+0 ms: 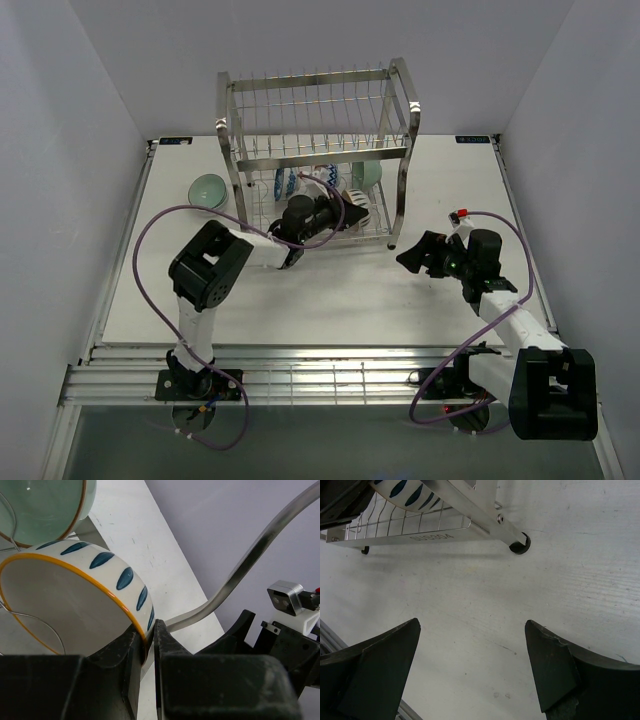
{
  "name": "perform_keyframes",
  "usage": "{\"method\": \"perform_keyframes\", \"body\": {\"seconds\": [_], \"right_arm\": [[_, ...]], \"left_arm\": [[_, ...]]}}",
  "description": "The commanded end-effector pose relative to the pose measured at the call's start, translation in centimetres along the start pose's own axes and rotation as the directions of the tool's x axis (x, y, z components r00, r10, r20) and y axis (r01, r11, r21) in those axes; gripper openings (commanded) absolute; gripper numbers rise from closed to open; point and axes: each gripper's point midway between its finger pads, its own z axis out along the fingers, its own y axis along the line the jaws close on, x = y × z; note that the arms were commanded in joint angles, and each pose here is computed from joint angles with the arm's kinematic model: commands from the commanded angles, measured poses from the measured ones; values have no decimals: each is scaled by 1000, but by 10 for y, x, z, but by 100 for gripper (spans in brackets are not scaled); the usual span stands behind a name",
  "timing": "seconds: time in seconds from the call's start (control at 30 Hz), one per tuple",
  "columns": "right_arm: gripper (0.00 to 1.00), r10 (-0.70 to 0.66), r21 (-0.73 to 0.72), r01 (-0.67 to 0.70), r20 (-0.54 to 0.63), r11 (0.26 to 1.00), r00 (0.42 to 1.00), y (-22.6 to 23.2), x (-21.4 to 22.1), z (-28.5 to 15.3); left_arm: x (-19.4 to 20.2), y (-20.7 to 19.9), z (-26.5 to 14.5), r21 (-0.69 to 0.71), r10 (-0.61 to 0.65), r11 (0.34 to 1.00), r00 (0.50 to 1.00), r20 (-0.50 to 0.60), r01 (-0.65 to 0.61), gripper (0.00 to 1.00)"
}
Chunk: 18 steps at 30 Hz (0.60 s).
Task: Unload the bowls from the dish rack
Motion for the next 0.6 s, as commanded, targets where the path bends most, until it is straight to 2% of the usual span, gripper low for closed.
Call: {"method": "perform_keyframes", "body": {"seconds": [0.0, 0.23, 0.57], "right_arm": [[91, -19, -16, 19, 9, 1000, 1000, 2, -1, 3], [91, -14, -12, 14, 2, 1000, 1000, 0, 0, 3], [91, -19, -7, 19, 3, 1000, 1000, 0, -1, 4]], "left_arm": [[-12, -29, -4, 135, 2, 991, 999, 32, -6, 0], [-8, -46, -9, 265, 11, 964, 1000, 17, -15, 0], [2, -45, -24, 346, 71, 937, 996, -50, -49, 0]]}}
